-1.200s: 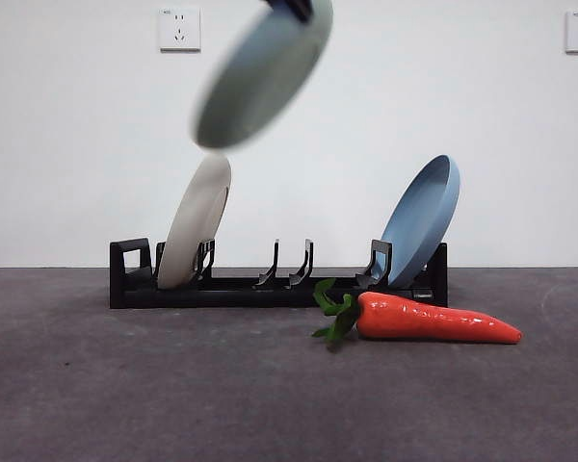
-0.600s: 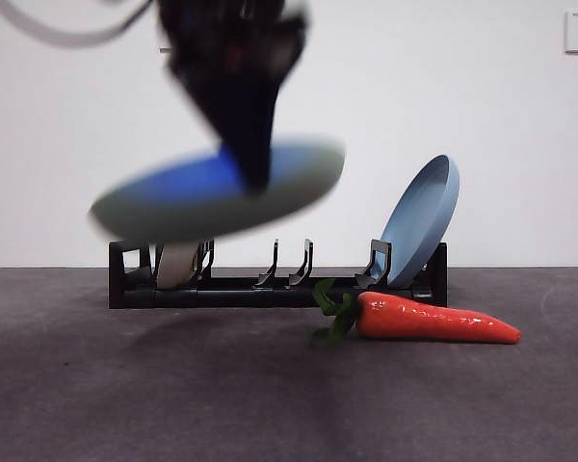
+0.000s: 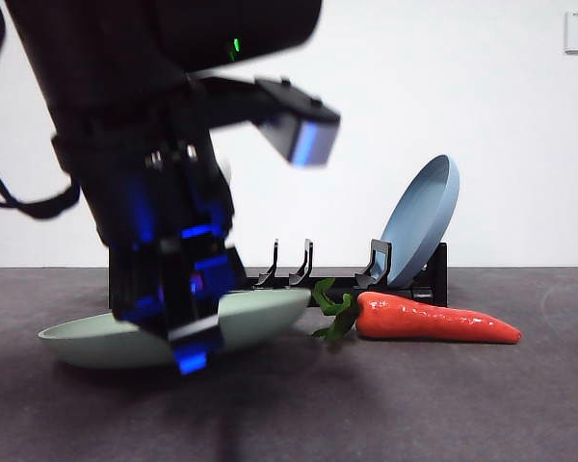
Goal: Take the green plate from the plate rack,put the plate on the table,take the carrot from the table,put the carrot in the plate
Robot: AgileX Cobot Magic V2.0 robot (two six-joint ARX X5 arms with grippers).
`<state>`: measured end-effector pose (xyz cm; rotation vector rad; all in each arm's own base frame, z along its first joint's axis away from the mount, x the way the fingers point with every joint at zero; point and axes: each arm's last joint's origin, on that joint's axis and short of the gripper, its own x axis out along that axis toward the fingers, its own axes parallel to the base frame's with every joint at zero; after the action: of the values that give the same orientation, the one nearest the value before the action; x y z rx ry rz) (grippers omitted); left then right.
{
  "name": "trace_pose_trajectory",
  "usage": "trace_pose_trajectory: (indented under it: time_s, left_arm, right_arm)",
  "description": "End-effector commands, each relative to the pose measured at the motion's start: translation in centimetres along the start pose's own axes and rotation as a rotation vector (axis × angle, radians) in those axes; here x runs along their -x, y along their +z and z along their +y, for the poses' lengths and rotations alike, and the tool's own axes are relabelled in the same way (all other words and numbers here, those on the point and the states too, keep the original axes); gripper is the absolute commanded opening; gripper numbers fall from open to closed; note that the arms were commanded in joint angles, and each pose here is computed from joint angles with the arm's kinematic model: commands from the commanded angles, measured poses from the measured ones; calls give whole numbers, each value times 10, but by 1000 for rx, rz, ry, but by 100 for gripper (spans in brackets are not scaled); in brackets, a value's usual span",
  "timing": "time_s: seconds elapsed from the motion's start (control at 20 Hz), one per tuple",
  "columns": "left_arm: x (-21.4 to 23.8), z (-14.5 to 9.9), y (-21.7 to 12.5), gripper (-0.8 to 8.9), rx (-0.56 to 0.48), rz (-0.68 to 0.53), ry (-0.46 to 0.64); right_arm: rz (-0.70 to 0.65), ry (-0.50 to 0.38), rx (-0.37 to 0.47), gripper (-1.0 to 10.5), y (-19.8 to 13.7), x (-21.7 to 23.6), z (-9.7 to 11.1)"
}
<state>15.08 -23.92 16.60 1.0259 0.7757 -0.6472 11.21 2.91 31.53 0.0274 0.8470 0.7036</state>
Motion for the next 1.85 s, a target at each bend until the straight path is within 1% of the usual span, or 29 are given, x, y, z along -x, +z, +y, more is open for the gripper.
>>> trace_pose_trajectory:
  time_s: [0.05,0.2,0.25,0.35,0.4,0.5,0.6,0.75,0.8,0.9,1.0,1.1,1.2,1.3,1.5,1.65,1.75,1.85]
  left_arm:
    - [-15,-10,-3,-8,-48,35,-51]
    - [-22,-15,-4,3,-58,49,-116]
    - [-22,-15,-3,55,-52,36,-115]
    - [-21,-14,-1,259,-43,24,-110]
    - [-21,-14,-1,317,-43,24,-107]
    - [-21,-14,-1,319,-40,21,-106]
    - [-16,-11,1,319,-14,5,-101]
    - [8,3,9,319,59,-25,-92]
    - [20,10,13,319,97,-37,-90]
    - [49,28,22,319,176,-72,-86]
    - [83,47,28,319,256,-131,-78]
    - [119,65,29,319,338,-198,-72]
    - [154,82,23,319,390,-257,-63]
    - [186,95,11,319,423,-318,-57]
    - [229,109,-17,319,480,-444,-42]
    - [246,114,-33,318,531,-507,-40]
    - [251,114,-40,318,537,-519,-40]
    - [252,114,-42,318,556,-514,-46]
  right_arm:
    - [-6,-2,-1,687,3,-1,-1]
    - [-1,-1,-4,687,4,-3,-3]
    - [-3,-2,-2,687,6,-4,-4]
    - [-11,-2,3,687,10,-8,-7]
    - [-13,-1,6,687,13,-11,-8]
    - [-12,7,18,687,20,-19,-12]
    - [-14,20,38,688,29,-31,-17]
    - [-20,42,95,688,46,-59,-23]
    - [-18,32,124,688,52,-71,-25]
    - [-5,18,210,688,62,-99,-27]
    - [23,-11,287,688,68,-129,-31]
    - [56,-46,347,687,69,-157,-39]
    - [76,-42,374,687,69,-182,-47]
    - [91,-39,379,687,66,-203,-55]
    - [159,-22,415,684,55,-234,-68]
    - [170,-46,448,684,51,-248,-74]
    - [160,-50,464,681,51,-252,-76]
    - [161,-63,467,612,50,-255,-77]
